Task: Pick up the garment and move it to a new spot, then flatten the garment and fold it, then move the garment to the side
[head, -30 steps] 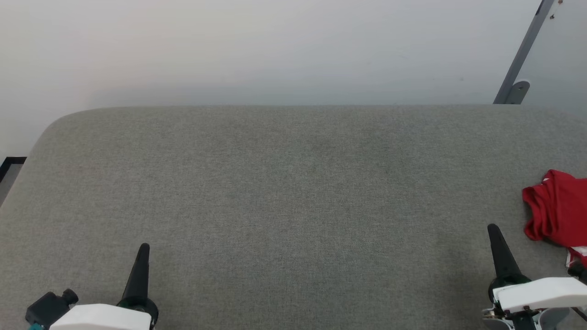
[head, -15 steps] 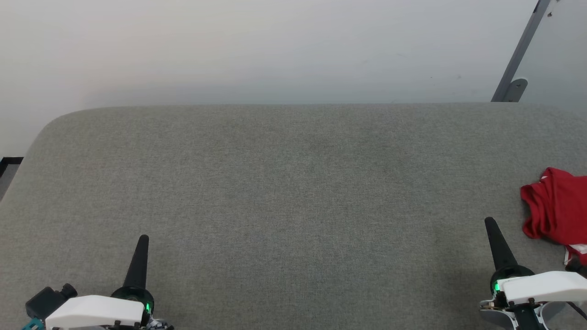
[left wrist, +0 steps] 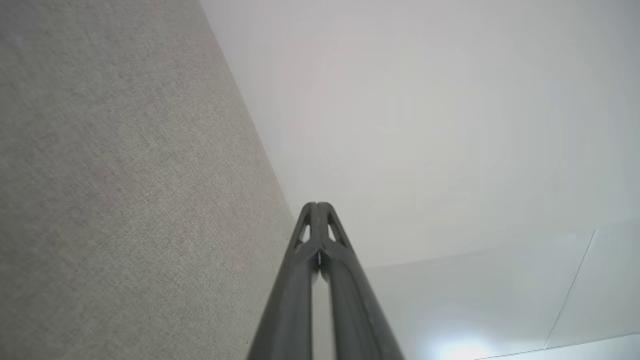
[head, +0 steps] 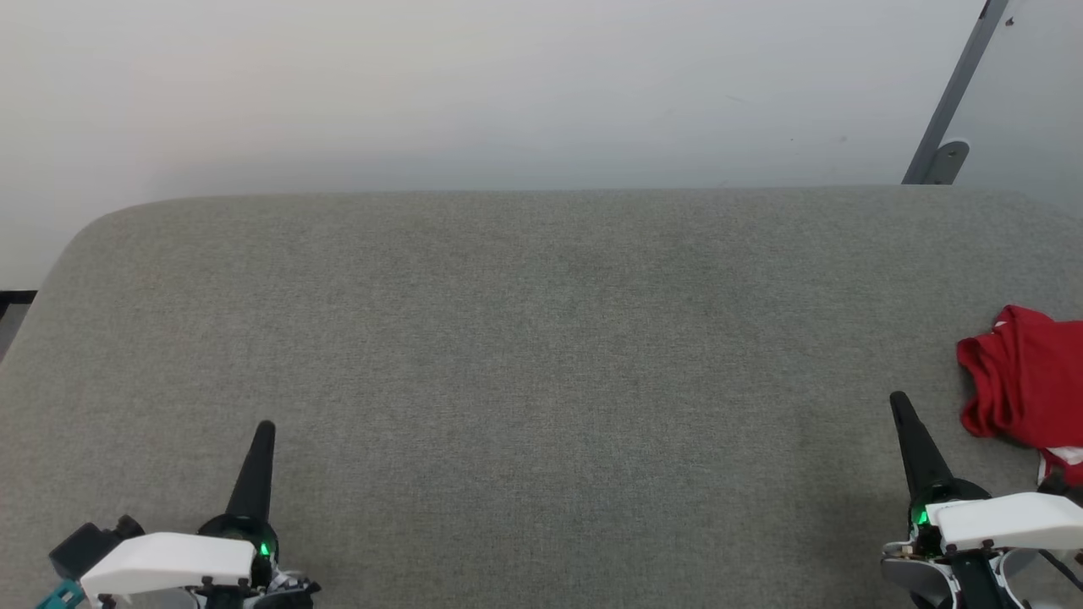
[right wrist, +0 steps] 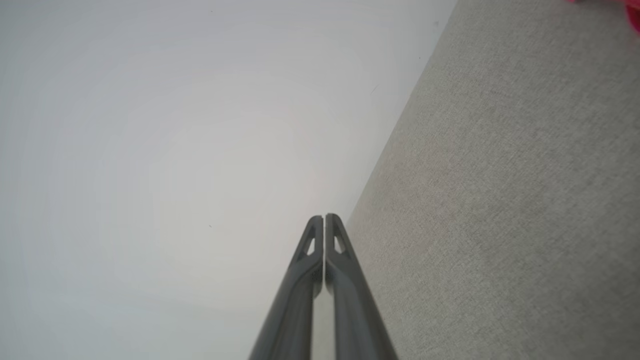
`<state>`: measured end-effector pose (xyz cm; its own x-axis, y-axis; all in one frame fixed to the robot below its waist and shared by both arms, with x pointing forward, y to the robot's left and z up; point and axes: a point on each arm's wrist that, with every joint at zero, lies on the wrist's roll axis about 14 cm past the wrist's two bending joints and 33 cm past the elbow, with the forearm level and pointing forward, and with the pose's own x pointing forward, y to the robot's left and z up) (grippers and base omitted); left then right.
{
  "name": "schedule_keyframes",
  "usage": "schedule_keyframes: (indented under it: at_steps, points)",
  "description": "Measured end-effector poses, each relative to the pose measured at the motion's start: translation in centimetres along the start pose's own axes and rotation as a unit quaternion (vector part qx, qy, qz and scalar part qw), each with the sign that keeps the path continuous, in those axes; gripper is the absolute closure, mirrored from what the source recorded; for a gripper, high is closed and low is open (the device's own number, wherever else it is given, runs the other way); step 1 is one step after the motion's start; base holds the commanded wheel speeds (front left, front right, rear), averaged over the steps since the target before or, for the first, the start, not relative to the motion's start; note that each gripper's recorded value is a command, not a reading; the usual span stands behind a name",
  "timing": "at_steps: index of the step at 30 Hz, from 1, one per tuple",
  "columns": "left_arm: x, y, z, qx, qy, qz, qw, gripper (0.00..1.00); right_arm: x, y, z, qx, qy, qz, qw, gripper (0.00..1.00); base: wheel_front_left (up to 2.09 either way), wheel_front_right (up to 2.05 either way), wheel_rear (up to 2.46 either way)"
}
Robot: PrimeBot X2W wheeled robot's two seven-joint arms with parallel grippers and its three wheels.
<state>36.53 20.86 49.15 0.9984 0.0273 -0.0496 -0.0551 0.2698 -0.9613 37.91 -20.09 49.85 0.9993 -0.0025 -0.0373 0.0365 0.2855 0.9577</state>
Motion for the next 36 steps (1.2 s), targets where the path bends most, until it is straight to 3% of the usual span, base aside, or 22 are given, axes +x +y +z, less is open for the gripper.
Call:
schedule_keyframes:
  at_steps: [36]
  points:
    - [2.0,-1.4,-0.5,-0.129,0.01,-0.02,0.991,1.0,0.8,0.6,0.2,0.135,-0.002,0.013,0.991,1.0,0.0,0.0,0.0]
